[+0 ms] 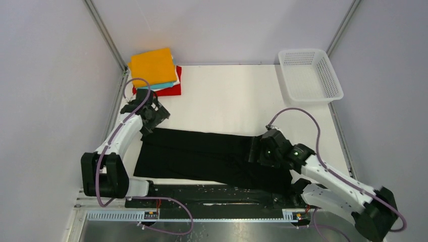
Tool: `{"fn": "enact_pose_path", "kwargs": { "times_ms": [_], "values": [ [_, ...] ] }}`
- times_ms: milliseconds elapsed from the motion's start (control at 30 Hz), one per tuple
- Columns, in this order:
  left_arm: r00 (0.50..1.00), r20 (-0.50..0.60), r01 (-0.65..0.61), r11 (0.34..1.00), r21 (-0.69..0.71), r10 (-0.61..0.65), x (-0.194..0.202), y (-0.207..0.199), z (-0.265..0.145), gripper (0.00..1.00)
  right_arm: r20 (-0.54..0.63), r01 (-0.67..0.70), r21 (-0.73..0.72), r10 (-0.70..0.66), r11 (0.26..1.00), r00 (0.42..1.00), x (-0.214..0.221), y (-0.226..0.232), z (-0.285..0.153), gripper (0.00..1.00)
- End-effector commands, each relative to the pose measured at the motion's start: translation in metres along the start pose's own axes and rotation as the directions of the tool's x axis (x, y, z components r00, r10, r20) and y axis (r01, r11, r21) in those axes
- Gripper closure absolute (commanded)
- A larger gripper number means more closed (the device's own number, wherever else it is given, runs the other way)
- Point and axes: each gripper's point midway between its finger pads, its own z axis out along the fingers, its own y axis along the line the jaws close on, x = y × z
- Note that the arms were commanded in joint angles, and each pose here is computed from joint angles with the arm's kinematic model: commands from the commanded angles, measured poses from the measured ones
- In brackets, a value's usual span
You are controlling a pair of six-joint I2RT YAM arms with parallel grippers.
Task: Fold and stack the t-shirts
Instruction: Rotate the tshirt 60 degrees
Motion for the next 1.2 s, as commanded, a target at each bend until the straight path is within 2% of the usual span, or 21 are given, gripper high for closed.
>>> {"fn": "enact_pose_path", "kwargs": {
  "times_ms": [0, 133, 267, 367, 467, 600, 733, 800, 933, 1100, 1167],
  "values": [
    [0.993, -0.101, -0.063, 0.998, 0.005, 0.064, 0.038, 0.000, 0.027, 0.01, -0.031, -0.101, 0.051, 0.103, 0.994, 0.994, 0.008, -0.004, 0.040, 0.01],
    [0.987, -0.153, -0.047, 0.998, -0.050, 0.038, 0.062, 0.017, 0.046, 0.01, -0.086, -0.172, 0.136, 0.185, 0.976, 0.979, 0.024, -0.024, 0.072, 0.01],
    [0.986, -0.164, -0.031, 0.997, -0.064, 0.020, 0.073, 0.023, 0.054, 0.01, -0.106, -0.287, 0.164, 0.306, 0.944, 0.946, 0.004, -0.039, 0.095, 0.01],
    [0.984, -0.179, -0.020, 0.997, -0.077, 0.006, 0.083, 0.029, 0.056, 0.01, -0.097, -0.345, 0.120, 0.357, 0.931, 0.929, -0.035, -0.033, 0.112, 0.00],
    [0.981, -0.192, 0.000, 0.998, -0.070, -0.013, 0.098, 0.031, 0.055, 0.01, -0.058, -0.340, 0.137, 0.350, 0.930, 0.935, -0.081, -0.033, 0.130, 0.01],
    [0.980, -0.195, 0.035, 0.998, -0.047, -0.043, 0.118, 0.028, 0.050, 0.01, -0.067, -0.395, 0.170, 0.411, 0.903, 0.909, -0.142, -0.037, 0.159, 0.01],
    [0.973, -0.217, 0.073, 0.997, -0.012, -0.074, 0.143, 0.018, 0.042, 0.01, -0.107, -0.351, 0.162, 0.370, 0.922, 0.923, -0.193, -0.027, 0.181, 0.01],
    [0.970, -0.231, 0.075, 0.997, 0.004, -0.072, 0.156, 0.011, 0.037, 0.01, -0.129, -0.292, 0.128, 0.308, 0.948, 0.943, -0.231, -0.009, 0.185, 0.01],
    [0.961, -0.268, 0.079, 0.996, 0.038, -0.065, 0.183, -0.003, 0.029, 0.01, -0.160, -0.207, 0.154, 0.231, 0.966, 0.960, -0.273, -0.003, 0.198, 0.00],
    [0.949, -0.314, 0.066, 0.991, 0.114, -0.027, 0.220, -0.035, 0.015, 0.01, -0.231, -0.179, 0.085, 0.194, 0.980, 0.953, -0.299, 0.014, 0.225, 0.00],
    [0.942, -0.334, 0.058, 0.988, 0.143, -0.007, 0.235, -0.048, 0.007, 0.01, -0.221, -0.198, 0.044, 0.202, 0.979, 0.954, -0.308, 0.019, 0.236, 0.01]
  ]
}}
